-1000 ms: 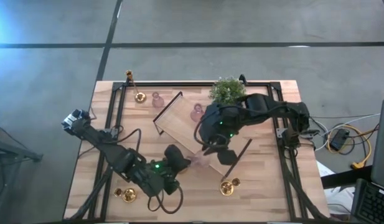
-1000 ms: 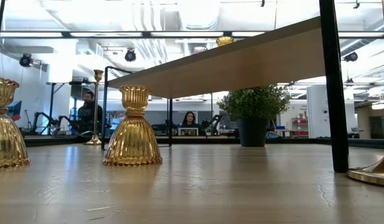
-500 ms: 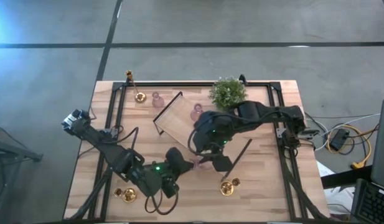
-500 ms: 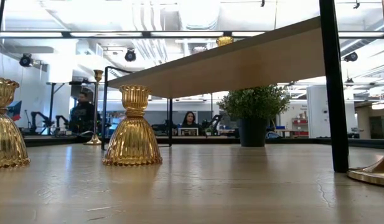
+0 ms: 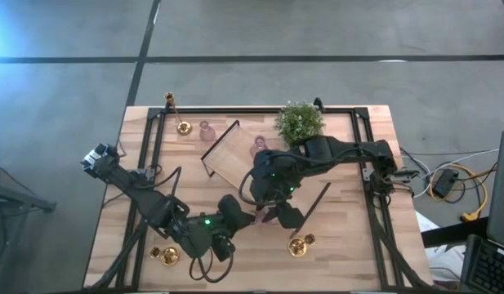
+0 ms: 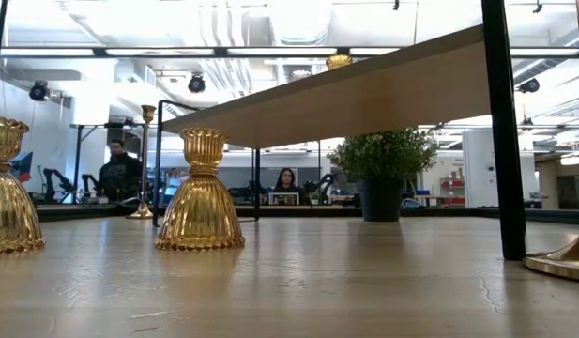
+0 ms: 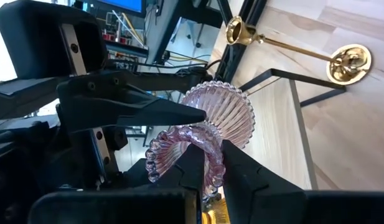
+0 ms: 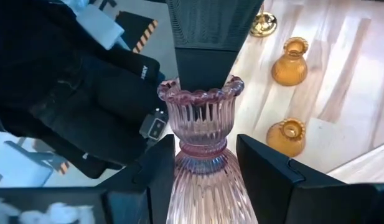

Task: Pick & Place candle stick holders
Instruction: Put the light pink glass candle holder on the shelf

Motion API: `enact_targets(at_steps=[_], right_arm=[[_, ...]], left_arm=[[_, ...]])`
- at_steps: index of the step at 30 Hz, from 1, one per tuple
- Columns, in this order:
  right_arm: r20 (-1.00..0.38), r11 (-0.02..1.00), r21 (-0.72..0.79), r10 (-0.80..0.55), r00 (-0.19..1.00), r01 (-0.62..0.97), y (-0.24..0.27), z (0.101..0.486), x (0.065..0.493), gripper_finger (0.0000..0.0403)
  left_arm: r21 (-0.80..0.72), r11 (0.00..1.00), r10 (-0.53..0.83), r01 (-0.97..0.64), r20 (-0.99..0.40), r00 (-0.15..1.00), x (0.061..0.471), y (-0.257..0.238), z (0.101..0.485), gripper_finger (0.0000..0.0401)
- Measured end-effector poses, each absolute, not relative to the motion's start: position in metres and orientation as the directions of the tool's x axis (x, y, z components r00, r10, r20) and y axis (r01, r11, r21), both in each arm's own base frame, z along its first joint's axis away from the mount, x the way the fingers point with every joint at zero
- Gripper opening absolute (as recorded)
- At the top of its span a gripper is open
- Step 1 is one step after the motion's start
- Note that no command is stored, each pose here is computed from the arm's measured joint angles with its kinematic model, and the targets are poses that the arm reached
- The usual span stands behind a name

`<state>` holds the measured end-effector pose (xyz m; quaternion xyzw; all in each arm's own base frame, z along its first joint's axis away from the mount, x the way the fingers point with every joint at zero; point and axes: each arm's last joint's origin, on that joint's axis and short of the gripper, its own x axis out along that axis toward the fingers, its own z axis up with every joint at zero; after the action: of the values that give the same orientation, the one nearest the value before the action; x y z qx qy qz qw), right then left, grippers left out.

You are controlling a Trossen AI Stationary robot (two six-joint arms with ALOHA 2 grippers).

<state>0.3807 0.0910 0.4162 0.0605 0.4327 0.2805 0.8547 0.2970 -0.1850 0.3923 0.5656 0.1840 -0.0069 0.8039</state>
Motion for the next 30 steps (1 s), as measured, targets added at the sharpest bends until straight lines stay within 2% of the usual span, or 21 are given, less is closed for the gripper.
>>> enact_targets(at_steps=[21,28,30], right_arm=[[-0.693,0.825,0.352,0.548,0.470,-0.443,0.0933,0.4140,0.3850,0.0162],[-0.690,0.813,0.313,0.550,0.471,-0.490,0.0939,0.4142,0.3853,0.0118],[-0.686,0.805,0.314,0.559,0.466,-0.503,0.0941,0.4142,0.3851,0.0118]], left_arm=[[0.922,0.332,0.205,0.200,-0.277,0.939,0.2994,-0.1820,0.3982,0.0035],[0.922,0.331,0.205,0.202,-0.279,0.938,0.2995,-0.1817,0.3980,0.0035],[0.922,0.333,0.204,0.200,-0.277,0.939,0.2996,-0.1818,0.3983,0.0035]])
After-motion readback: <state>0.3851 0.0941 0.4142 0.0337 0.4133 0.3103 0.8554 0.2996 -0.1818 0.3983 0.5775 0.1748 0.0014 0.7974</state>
